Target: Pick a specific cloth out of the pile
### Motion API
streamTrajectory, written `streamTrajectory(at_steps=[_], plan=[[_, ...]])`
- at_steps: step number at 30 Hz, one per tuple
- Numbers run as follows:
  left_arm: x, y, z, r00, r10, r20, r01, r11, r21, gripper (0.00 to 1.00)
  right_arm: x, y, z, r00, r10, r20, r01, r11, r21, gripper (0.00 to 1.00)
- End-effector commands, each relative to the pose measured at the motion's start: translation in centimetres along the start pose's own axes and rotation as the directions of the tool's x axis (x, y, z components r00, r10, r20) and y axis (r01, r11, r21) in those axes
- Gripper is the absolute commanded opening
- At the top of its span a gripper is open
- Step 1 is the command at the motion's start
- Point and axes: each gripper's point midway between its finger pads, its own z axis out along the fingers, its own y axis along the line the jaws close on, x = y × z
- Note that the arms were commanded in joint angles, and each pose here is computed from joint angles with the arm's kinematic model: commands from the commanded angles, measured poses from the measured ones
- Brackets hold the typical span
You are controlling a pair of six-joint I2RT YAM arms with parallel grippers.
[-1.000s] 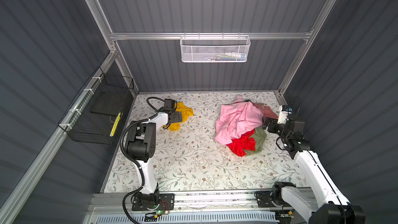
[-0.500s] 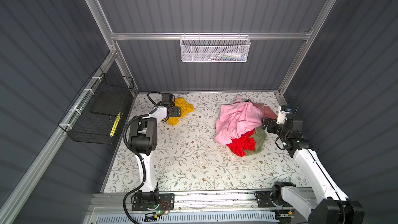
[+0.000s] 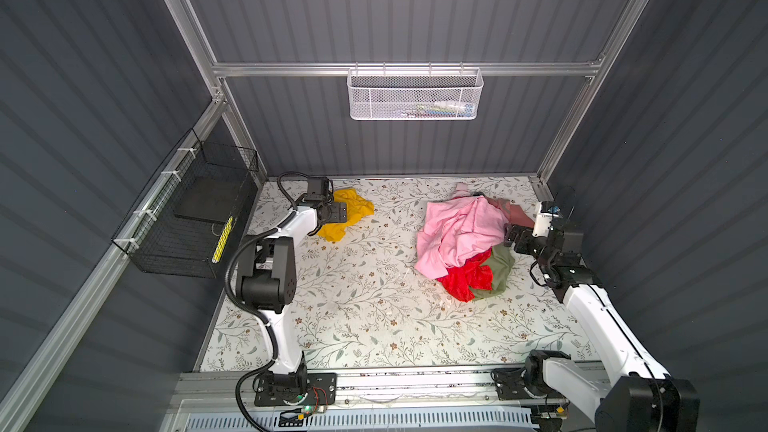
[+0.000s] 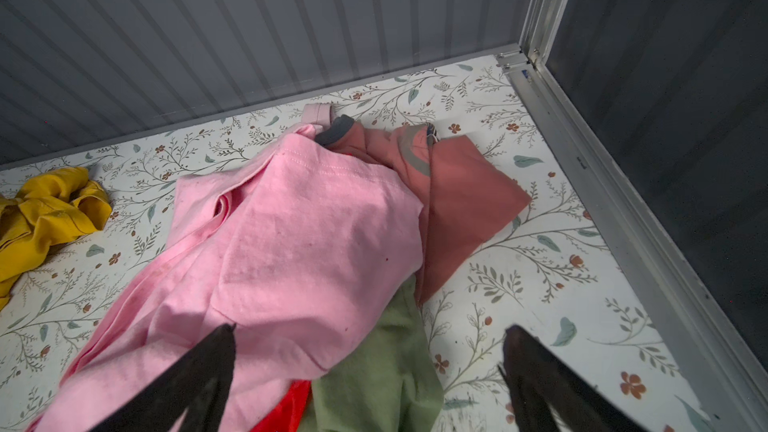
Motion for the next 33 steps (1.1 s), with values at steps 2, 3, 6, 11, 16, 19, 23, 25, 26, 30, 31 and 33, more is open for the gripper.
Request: streamTrajectory(at_steps=[2, 3, 6, 11, 16, 19, 23, 25, 26, 30, 31, 33], plan=[[-1.1, 0.5, -4.6, 0.993, -0.035, 0.115, 0.036, 0.999, -0.007, 1.0, -1.1, -0.8, -0.2, 0.994, -0.033, 0.102, 0.029, 0.999, 0.046, 0.99], [-1.0, 0.7, -5.3, 0.991, -0.037, 0.129, 0.038, 0.999, -0.011, 1.0, -1.2, -0.9, -0.2, 0.993, -0.04, 0.114, 0.034, 0.998, 0.051, 0.99], [0.4, 0.6, -7.0, 0.984, -0.025, 0.178, 0.033, 0.999, -0.038, 1.0, -1.0, -1.1, -0.1, 0.986, -0.063, 0.154, 0.055, 0.997, 0.058, 0.99], [3.3, -0.4, -9.5, 0.95, 0.064, 0.305, -0.02, 0.989, -0.145, 1.0, 0.2, -1.6, 0.0, 0.968, -0.083, 0.236, 0.068, 0.995, 0.072, 0.99], [5.5, 0.7, -10.1, 0.94, 0.098, 0.325, -0.033, 0.979, -0.199, 1.0, 1.6, -1.8, 0.6, 0.956, -0.099, 0.276, 0.082, 0.994, 0.07, 0.99], [6.0, 1.4, -10.5, 0.925, 0.134, 0.355, -0.05, 0.971, -0.235, 1.0, 2.9, -1.8, 1.3, 0.957, -0.118, 0.266, 0.105, 0.992, 0.065, 0.99], [6.8, 1.7, -10.1, 0.917, 0.152, 0.369, -0.059, 0.966, -0.251, 1.0, 4.4, -2.1, 2.4, 0.953, -0.132, 0.273, 0.119, 0.991, 0.066, 0.99], [7.2, 1.8, -9.7, 0.909, 0.15, 0.389, -0.053, 0.967, -0.25, 1.0, 4.2, -1.9, 2.4, 0.944, -0.134, 0.303, 0.122, 0.991, 0.059, 0.99], [7.3, 1.8, -9.5, 0.903, 0.15, 0.404, -0.048, 0.967, -0.25, 1.0, 4.1, -1.9, 2.5, 0.942, -0.133, 0.307, 0.122, 0.991, 0.055, 0.99], [7.7, 3.1, -8.4, 0.894, 0.121, 0.43, -0.003, 0.964, -0.266, 1.0, 4.5, -1.6, 3.4, 0.943, -0.128, 0.308, 0.124, 0.992, 0.035, 0.99], [7.9, 3.5, -7.9, 0.898, 0.116, 0.424, 0.0, 0.965, -0.264, 1.0, 4.7, -1.6, 3.7, 0.942, -0.13, 0.31, 0.127, 0.991, 0.03, 0.99], [8.3, 4.0, -7.2, 0.904, 0.11, 0.413, -0.003, 0.968, -0.251, 1.0, 5.4, -1.5, 4.4, 0.945, -0.13, 0.3, 0.13, 0.991, 0.019, 0.99]])
